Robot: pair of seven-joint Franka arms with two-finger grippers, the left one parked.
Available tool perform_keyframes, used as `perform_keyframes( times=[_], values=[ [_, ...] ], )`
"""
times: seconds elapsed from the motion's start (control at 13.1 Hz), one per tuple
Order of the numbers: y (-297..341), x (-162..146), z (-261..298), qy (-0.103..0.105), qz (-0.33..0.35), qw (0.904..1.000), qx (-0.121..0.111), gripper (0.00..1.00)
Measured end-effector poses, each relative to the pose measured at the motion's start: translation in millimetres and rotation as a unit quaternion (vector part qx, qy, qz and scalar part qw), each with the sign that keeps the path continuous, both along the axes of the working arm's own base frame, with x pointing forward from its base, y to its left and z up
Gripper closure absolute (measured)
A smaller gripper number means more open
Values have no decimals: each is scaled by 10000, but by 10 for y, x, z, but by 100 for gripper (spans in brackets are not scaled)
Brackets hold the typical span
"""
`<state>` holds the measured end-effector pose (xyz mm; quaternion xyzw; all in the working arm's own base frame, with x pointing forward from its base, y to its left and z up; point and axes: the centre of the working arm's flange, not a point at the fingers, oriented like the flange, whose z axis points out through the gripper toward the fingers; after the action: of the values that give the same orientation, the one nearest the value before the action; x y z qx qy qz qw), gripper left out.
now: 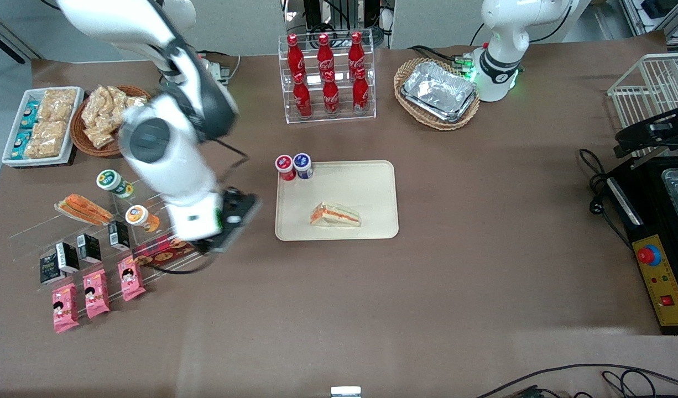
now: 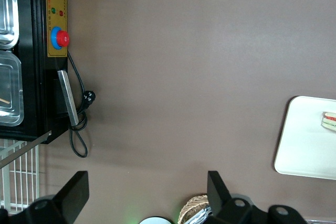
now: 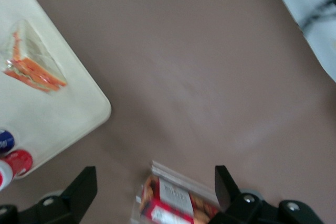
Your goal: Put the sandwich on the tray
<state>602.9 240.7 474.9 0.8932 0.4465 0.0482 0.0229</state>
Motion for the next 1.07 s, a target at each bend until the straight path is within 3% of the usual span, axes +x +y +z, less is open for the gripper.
perform_keyframes(
  times=[0.23, 0.46, 0.69, 0.76, 0.92, 1.07],
  values=[
    [-885, -16, 522, 67, -897, 9959, -55, 0],
    [-1592, -44, 790, 78, -1892, 9819, -37, 0],
    [-2036, -117, 1006, 13, -2912, 9567, 33, 0],
    [-2166, -146, 1052, 58, -3227, 9464, 137, 0],
    [-2534, -208, 1156, 200, -3859, 9206, 559, 0],
    [-2979, -309, 1262, 254, -4267, 9011, 729, 0]
  ],
)
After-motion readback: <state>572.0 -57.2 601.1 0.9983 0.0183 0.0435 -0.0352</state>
